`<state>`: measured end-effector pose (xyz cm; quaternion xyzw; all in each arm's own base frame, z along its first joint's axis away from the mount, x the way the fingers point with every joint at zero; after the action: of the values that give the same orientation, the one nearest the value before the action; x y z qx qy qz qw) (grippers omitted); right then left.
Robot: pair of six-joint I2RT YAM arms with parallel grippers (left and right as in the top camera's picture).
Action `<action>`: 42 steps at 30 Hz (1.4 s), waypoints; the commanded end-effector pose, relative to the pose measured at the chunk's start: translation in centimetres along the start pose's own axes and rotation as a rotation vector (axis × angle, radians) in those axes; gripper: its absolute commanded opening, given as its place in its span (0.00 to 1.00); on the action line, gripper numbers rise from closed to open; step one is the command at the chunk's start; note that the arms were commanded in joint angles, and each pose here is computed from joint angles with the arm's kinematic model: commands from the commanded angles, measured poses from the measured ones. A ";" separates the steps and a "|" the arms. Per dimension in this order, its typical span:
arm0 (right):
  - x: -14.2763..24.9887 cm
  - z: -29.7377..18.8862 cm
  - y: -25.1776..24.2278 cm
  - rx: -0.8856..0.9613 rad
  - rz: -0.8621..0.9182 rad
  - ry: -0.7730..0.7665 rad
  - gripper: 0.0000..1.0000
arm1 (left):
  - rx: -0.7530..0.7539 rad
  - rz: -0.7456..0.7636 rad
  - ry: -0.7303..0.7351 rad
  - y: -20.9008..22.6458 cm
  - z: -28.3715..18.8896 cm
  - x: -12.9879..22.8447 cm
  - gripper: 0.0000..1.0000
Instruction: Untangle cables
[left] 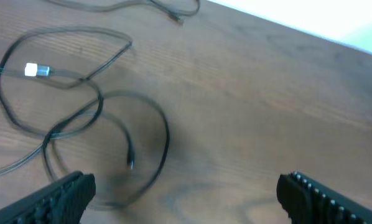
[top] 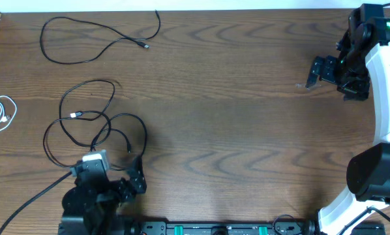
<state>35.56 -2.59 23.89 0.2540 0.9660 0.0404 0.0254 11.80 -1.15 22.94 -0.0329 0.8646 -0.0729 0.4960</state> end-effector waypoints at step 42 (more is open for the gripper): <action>0.2 -0.9 0.1 -0.010 0.008 -0.026 0.99 | -0.103 0.143 -0.430 3.1 9.3 2.6 0.98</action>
<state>35.56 -2.59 23.89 0.2540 0.9660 0.0404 0.0256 18.50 0.22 16.20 -0.0029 0.7403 -0.0061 0.6723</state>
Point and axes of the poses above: each gripper's point midway between its finger pads, its own z axis out along the fingers, its own y axis along the line the jaws close on, x = y × z, the point moved 6 cm from there along -z, back along the fingers, and after that the axes turned 8 degrees about z, right-handed, at the moved point
